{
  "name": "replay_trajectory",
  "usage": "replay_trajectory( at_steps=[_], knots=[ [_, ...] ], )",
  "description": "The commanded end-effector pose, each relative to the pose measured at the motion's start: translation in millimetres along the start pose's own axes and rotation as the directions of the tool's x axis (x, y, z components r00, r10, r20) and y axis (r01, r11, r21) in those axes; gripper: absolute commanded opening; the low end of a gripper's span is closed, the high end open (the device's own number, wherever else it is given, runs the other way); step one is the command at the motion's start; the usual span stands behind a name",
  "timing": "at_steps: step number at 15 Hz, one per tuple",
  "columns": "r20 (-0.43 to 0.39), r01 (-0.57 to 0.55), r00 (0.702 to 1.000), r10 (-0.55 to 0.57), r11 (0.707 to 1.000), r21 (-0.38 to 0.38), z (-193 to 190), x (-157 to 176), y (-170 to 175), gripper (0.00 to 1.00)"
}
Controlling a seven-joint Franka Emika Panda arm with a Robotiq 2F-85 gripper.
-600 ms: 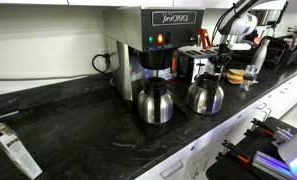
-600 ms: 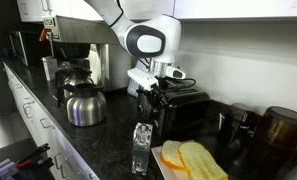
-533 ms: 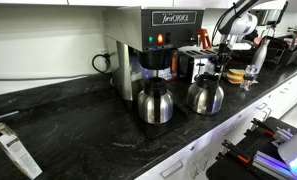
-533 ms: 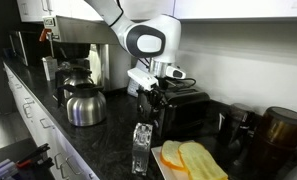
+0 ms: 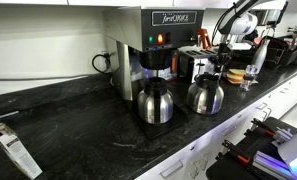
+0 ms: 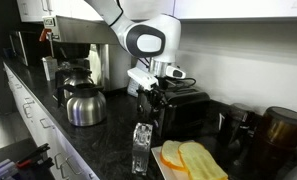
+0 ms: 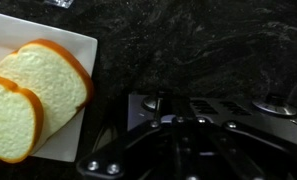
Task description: Push down the right switch of the toaster
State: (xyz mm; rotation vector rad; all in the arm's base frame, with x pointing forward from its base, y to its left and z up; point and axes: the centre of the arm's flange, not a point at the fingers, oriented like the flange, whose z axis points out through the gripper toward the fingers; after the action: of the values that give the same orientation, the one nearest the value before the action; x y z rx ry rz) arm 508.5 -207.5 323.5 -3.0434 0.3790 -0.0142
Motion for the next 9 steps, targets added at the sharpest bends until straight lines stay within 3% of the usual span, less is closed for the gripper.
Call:
replay_trajectory(
  at_steps=[1, 4, 9],
  knots=[
    [-0.084, 0.092, 0.992, -0.091, 0.996, 0.001, -40, 4, -10, 0.00],
    [-0.108, 0.110, 0.988, -0.109, 0.994, 0.004, -50, 1, -15, 0.00],
    [-0.268, 0.238, 0.935, -0.233, 0.971, -0.014, -130, -1, -41, 0.00]
  ],
)
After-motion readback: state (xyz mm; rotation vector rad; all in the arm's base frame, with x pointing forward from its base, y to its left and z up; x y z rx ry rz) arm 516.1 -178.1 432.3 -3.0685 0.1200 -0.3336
